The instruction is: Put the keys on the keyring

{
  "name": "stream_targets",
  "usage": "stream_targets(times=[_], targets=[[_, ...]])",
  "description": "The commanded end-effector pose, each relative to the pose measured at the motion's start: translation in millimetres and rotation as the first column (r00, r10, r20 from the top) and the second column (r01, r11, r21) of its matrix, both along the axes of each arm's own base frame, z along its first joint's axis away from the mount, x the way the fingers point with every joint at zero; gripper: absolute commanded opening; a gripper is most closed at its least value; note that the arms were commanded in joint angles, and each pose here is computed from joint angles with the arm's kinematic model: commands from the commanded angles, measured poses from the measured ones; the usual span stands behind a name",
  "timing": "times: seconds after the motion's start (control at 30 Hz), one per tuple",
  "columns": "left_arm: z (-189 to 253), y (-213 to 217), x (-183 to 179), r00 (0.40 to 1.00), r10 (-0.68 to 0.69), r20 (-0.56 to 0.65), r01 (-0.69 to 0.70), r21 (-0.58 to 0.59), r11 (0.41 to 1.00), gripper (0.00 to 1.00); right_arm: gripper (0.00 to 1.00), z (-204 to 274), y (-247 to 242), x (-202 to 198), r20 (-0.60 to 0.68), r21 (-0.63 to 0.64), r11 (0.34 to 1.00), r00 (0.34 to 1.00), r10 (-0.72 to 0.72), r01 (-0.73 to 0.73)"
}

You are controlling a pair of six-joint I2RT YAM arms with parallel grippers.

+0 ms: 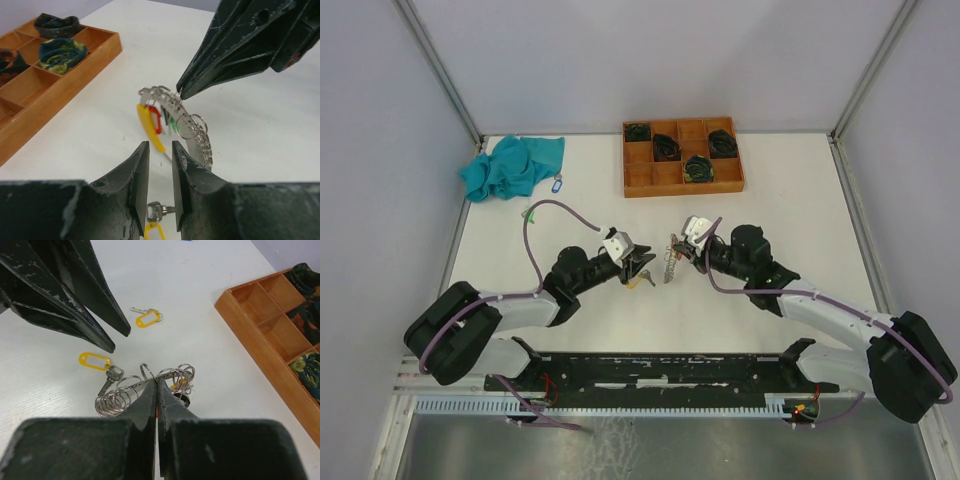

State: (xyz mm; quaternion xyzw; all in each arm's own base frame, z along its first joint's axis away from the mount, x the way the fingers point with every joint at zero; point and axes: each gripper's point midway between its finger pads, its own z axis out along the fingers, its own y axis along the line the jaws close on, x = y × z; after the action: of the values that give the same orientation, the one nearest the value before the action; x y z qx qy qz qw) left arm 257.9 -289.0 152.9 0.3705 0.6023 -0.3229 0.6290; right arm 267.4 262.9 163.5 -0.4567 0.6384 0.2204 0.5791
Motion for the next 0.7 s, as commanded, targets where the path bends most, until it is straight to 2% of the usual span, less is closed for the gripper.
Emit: stream_targets(times=[0.0,0.23,0.47,0.67], targets=[[24.1,-16.8,-18.0,0.988,-0.155,0.027,0.156,-0.048,0.987,0.30,0.01,20.1,18.1,-17.4,0.074,0.035,0.980,0.978,0.193,-0.196],[23.3,-17.4,-27.2,0.972,-0.208,0.105,0.212,-0.022,0.977,0.28,0.01,13.2,26.8,-25.7,0.069,0.021,0.957,0.955,0.288,-0.290],[11.7,-23.9,-38.1,0.946,-0.299,0.129,0.298,0.024,0.954,0.27,0.01,9.7,28.3,-25.8,0.072,0.011,0.952,0.950,0.303,-0.304],[7.2,-23.3,-35.9,0.947,-0.293,0.133,0.290,0.042,0.956,0.26,0.01,9.7,28.1,-27.1,0.079,0.009,0.951,0.948,0.308,-0.310]])
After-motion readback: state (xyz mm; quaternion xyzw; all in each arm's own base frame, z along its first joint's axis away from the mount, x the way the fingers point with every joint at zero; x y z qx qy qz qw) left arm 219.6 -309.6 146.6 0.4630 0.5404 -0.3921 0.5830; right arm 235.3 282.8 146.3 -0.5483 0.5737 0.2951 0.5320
